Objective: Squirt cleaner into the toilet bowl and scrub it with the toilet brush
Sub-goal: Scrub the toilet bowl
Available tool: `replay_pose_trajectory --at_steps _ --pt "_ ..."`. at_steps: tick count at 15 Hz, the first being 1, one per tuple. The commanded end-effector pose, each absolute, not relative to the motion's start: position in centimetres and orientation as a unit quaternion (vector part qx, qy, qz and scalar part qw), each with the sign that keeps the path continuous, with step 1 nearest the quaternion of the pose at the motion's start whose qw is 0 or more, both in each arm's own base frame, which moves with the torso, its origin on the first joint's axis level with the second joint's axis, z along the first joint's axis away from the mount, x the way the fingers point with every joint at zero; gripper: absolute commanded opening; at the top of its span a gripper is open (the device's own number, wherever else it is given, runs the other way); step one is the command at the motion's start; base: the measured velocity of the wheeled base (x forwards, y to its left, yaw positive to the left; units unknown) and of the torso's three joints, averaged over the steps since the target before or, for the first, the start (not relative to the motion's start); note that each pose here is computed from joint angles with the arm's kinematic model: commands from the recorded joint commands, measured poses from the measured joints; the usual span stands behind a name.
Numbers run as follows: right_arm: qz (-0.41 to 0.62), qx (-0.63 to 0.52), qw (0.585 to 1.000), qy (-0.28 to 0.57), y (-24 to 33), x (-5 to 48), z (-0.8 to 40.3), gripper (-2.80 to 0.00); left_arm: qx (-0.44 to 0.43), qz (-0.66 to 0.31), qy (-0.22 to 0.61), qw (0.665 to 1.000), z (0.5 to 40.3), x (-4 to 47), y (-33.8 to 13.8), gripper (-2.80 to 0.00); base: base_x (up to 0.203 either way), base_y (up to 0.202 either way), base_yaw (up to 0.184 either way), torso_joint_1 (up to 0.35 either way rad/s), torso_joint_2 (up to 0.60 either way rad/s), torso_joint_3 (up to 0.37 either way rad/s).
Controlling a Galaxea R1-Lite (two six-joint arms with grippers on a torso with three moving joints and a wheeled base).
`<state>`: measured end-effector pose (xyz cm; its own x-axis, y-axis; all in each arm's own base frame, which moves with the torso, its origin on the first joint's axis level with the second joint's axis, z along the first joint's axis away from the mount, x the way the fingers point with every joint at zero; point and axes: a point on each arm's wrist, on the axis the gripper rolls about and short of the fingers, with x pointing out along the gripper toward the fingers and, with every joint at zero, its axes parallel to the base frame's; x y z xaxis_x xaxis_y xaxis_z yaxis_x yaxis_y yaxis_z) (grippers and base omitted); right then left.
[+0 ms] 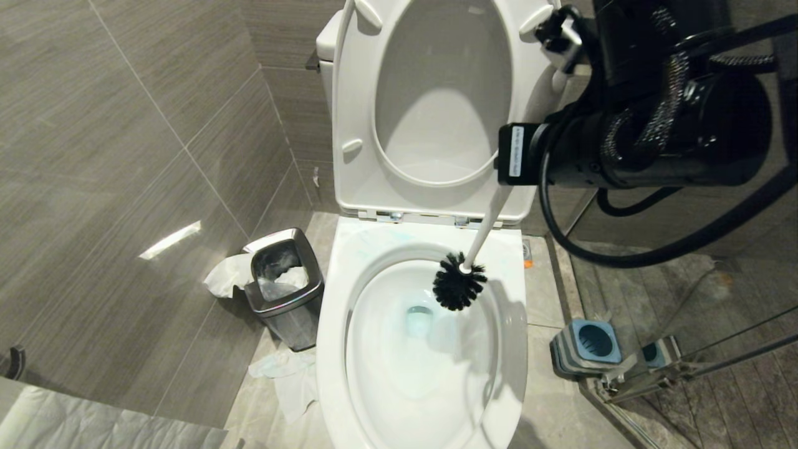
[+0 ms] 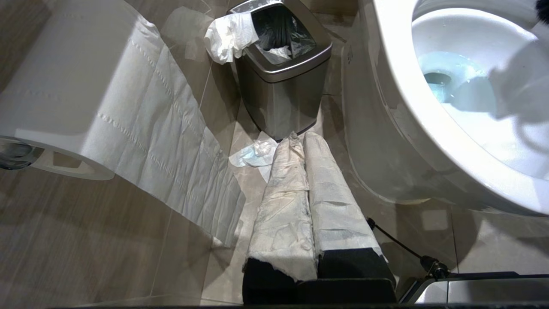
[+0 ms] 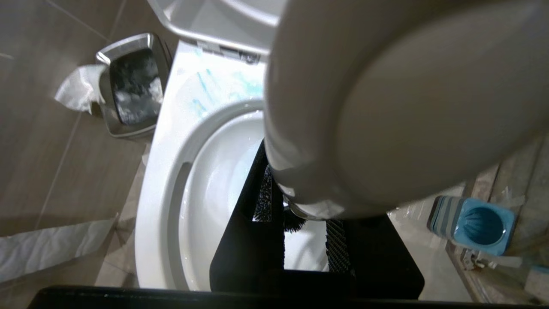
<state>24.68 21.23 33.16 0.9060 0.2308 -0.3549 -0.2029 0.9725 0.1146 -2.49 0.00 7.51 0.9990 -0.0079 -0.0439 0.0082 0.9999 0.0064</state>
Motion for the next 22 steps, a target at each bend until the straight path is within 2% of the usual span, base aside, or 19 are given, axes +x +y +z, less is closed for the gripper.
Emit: replay_pose_trajectory --at_steps 1,9,16,20,22 --pt "0.105 0.018 0.971 0.214 22.9 26.3 30.8 -2.8 0.003 -0.004 0.023 1.0 7.5 -2.5 0.0 -2.8 0.0 0.0 0.0 0.0 0.0 0.0" --pt "0.093 -0.002 0.966 0.242 28.2 30.9 21.7 -2.8 0.003 -0.004 0.023 1.0 7.5 -2.5 0.0 -2.8 0.0 0.0 0.0 0.0 0.0 0.0" --pt "0.079 -0.014 0.965 0.25 30.3 33.2 15.9 -2.8 0.003 -0.004 0.023 1.0 7.5 -2.5 0.0 -2.8 0.0 0.0 0.0 0.0 0.0 0.0" --pt "0.068 -0.016 0.967 0.243 31.2 34.1 14.0 -2.8 0.003 -0.004 0.023 1.0 7.5 -2.5 0.0 -2.8 0.0 0.0 0.0 0.0 0.0 0.0" --pt "0.073 -0.004 0.972 0.223 31.0 33.3 16.2 -2.8 0.003 -0.004 0.023 1.0 7.5 -2.5 0.0 -2.8 0.0 0.0 0.0 0.0 0.0 0.0"
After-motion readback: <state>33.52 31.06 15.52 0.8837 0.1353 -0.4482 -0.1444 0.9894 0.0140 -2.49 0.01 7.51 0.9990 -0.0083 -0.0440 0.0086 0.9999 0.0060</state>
